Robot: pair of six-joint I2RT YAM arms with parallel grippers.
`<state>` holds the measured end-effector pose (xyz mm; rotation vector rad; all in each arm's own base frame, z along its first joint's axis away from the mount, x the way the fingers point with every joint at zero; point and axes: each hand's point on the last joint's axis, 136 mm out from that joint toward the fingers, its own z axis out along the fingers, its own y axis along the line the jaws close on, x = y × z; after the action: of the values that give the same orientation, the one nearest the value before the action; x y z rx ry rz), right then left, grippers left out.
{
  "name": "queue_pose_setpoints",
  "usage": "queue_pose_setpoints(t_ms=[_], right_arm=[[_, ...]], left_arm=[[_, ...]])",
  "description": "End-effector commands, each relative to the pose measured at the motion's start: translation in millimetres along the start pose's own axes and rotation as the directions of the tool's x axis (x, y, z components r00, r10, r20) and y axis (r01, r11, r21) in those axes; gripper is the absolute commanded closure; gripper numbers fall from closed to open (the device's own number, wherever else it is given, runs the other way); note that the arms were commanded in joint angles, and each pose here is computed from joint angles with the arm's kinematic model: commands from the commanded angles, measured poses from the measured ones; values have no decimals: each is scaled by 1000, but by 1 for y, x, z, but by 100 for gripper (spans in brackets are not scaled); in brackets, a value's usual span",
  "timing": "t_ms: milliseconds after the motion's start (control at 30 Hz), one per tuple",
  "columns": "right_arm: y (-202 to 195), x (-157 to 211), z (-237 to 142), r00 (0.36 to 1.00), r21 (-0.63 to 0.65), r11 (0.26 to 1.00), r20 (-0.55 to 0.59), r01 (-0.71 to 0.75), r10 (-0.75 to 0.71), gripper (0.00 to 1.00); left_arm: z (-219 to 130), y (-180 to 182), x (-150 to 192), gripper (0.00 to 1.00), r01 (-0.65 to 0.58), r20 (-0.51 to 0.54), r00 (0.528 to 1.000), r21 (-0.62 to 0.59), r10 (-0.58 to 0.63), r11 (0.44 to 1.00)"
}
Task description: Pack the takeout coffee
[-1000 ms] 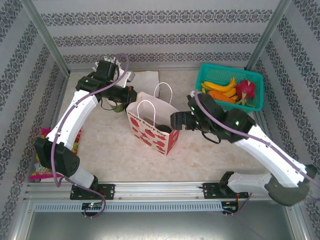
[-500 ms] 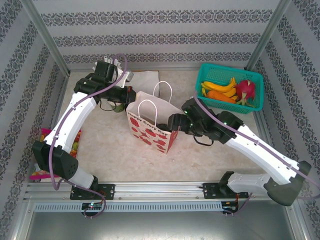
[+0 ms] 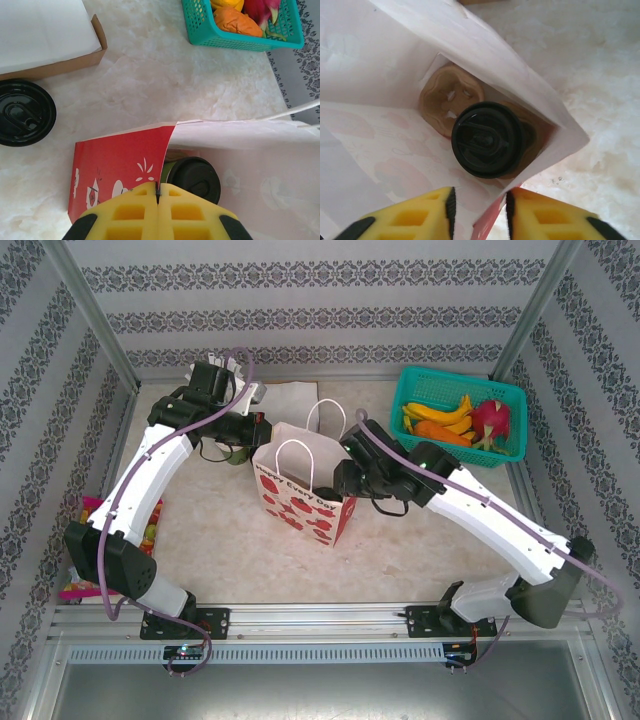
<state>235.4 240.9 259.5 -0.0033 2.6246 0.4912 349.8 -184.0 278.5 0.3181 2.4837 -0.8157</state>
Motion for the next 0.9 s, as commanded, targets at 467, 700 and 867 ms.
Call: queue_pose_setpoints(t_ms=[467, 700, 867], right_arm=[[-13, -47, -7, 968, 75, 966, 33, 246, -249, 96], [-9, -56, 6, 963, 44, 962, 17, 270, -270, 97], [1, -62, 14, 969, 1, 970, 30, 245, -245, 96]], left_arm=[[-27, -20, 9, 80, 34, 55, 998, 44, -37, 998], [-34, -3, 17, 70, 95, 75, 993, -26, -93, 995], [-39, 3, 19, 73, 103, 81, 992, -58, -98, 993]])
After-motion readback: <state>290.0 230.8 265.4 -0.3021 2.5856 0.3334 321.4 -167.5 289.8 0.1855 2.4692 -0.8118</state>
